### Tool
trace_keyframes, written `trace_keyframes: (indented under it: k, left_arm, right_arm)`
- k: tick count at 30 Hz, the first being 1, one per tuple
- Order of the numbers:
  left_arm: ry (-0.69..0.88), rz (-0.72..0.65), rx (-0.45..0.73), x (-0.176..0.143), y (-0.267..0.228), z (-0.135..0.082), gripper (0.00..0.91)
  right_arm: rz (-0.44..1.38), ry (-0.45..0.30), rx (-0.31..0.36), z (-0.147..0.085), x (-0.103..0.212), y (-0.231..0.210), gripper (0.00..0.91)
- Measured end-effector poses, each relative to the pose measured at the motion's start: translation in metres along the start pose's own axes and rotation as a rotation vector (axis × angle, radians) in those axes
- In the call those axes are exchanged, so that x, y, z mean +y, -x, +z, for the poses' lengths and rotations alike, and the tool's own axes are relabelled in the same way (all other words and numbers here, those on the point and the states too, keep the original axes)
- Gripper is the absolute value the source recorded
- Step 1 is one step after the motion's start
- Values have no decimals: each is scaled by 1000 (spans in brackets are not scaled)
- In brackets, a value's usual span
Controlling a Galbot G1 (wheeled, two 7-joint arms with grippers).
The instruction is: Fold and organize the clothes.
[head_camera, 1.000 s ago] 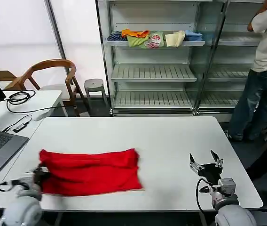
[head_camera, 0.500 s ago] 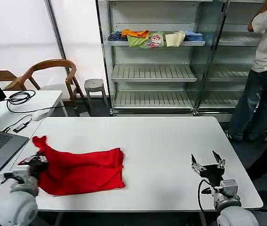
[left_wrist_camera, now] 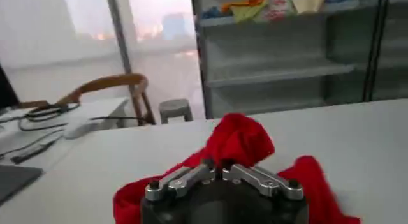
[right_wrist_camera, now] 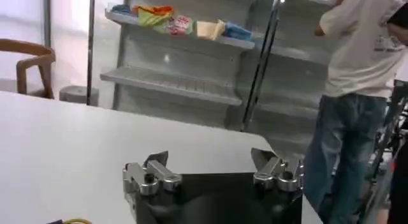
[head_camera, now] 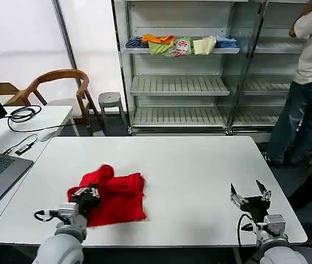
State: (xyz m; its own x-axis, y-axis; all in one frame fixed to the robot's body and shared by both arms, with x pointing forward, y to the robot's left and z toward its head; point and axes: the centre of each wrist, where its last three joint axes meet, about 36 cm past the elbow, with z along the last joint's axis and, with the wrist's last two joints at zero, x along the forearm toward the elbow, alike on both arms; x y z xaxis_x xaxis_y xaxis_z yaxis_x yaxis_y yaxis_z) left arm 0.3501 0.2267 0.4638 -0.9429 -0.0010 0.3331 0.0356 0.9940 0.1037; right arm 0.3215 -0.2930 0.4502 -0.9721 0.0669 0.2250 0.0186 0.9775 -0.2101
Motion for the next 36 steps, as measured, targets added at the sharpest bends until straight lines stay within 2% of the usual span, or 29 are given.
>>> trace_keyframes:
  k: [7,16,17,18,28,36]
  left_arm:
    - [-26,32,-3,-21,10,-1,20]
    - [-74,9,1,-34,27,-5,30]
    - [-77,7,5,-36,28,-5,756]
    - [-80,4,9,-38,29,-4,907]
    - [-122,62,34,-63,29,3,907]
    - [-180,154,-20,-72,21,-5,907]
  right_arm:
    - [8,-5,3,1,-1,-1,907]
    - [9,-8,3,0,-1,3,907]
    - [9,-8,4,0,-1,4,907]
    - [8,-8,3,0,-1,4,907]
    - [0,-9,0,0,1,12,907]
    - [-4,-3,-5,-1,3,15,907]
